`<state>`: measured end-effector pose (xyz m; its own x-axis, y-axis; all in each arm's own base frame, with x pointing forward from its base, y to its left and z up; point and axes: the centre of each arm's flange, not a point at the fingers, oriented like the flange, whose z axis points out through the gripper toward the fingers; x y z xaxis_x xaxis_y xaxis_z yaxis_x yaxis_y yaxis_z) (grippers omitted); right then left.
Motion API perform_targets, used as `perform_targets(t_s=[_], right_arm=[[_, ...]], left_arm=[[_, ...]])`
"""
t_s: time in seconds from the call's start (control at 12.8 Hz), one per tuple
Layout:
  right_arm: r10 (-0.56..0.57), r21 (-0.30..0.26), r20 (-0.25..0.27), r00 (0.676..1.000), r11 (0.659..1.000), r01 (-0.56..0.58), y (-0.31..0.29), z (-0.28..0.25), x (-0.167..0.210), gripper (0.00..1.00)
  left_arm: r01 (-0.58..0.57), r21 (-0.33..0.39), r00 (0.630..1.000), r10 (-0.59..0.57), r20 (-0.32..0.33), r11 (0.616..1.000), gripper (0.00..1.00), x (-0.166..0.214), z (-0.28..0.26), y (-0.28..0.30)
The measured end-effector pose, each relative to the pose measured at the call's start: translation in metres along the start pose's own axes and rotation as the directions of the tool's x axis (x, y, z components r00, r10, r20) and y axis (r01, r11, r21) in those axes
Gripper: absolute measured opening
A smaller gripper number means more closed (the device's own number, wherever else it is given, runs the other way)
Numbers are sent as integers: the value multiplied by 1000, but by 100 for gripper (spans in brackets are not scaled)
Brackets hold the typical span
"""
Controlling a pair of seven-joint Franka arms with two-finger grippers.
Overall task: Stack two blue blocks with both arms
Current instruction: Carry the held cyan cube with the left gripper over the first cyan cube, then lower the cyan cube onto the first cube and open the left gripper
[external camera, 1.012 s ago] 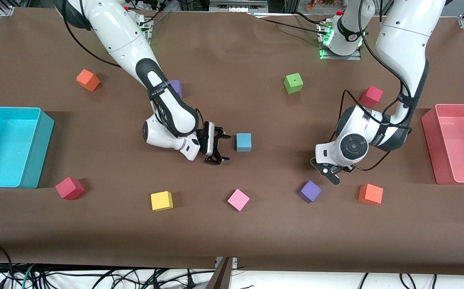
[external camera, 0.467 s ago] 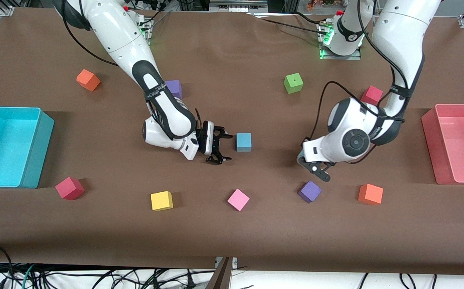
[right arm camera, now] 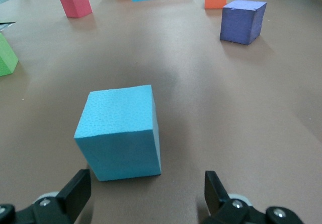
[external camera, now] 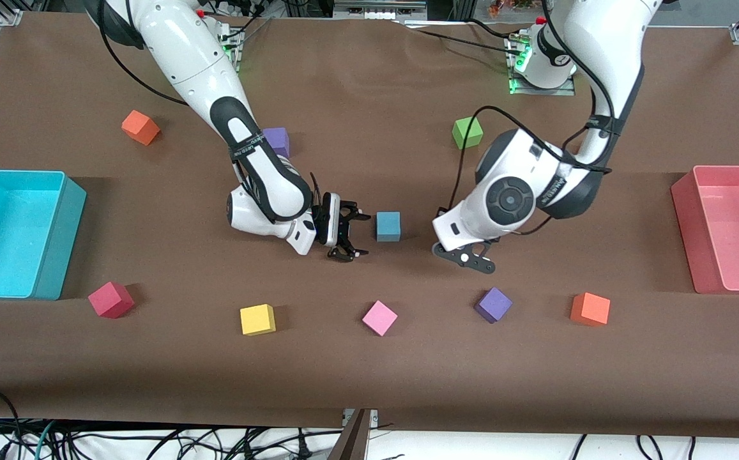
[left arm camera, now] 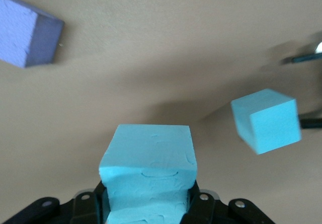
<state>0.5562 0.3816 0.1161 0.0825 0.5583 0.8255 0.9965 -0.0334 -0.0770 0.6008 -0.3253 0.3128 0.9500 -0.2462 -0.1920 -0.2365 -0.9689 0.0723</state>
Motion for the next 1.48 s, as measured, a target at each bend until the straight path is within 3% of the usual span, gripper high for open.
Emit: perform_targets(t_s=[0.16,0.39,0.54,0.78,1.48], right_arm=[[-11,3,2,1000,1000,11,-1,1,-3,100],[-14,7,2,1000,1000,14,-2,3,-4,100],[-14,12,1,1000,1000,14,-4,4,-4,100],[-10,15,4,1000,1000,10,-5,6,-7,100],[-2,20,2,1000,1000,2,-8,10,-11,100]], left_arm=[[146,-42,989,-146,10,988,58,-1,1,35],[367,-76,930,-365,30,927,58,1,4,81],[449,-112,894,-445,59,886,58,1,11,99],[476,-143,879,-474,46,868,58,4,23,115],[451,-120,892,-451,29,885,58,4,47,128]])
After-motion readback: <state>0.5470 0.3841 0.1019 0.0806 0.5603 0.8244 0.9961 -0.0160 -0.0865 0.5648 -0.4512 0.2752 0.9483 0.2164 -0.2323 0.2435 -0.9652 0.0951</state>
